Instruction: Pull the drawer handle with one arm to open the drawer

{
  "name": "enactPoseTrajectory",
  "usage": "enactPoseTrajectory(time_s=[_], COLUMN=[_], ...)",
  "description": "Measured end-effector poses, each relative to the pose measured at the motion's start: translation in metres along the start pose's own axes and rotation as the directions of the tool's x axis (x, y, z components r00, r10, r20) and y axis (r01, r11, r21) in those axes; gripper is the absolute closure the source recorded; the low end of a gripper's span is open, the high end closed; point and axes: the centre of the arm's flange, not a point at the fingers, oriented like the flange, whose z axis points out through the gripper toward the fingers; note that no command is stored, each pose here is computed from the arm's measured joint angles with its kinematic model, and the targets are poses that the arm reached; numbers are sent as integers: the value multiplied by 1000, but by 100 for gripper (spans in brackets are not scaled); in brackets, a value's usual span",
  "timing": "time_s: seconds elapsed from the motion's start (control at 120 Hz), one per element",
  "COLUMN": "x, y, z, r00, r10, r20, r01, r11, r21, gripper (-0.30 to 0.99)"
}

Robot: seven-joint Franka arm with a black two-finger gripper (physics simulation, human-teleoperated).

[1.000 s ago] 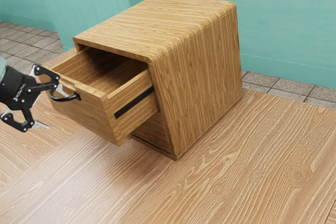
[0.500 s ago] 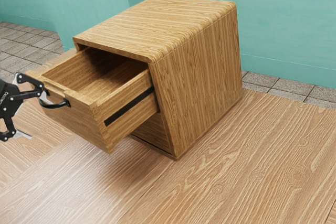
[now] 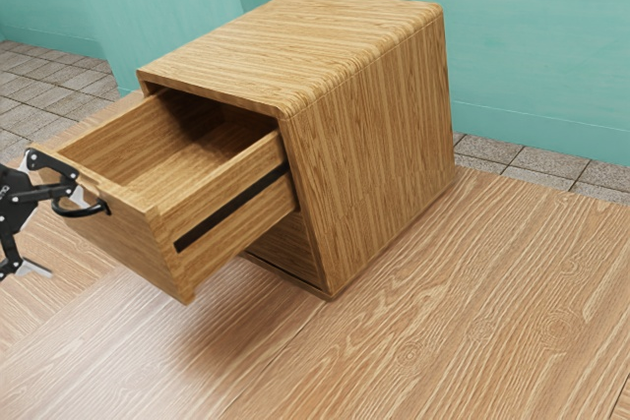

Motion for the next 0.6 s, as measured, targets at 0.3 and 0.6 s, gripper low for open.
enactPoseTrajectory(time_s=[0.3, 0.6], x=[7, 17], y=[-17, -213], z=[-59, -14], r00=[999, 907], r10=[20, -299], r20=[29, 298], r01=[-22, 351], r11=[997, 926], r21=[79, -141], gripper=[0, 0])
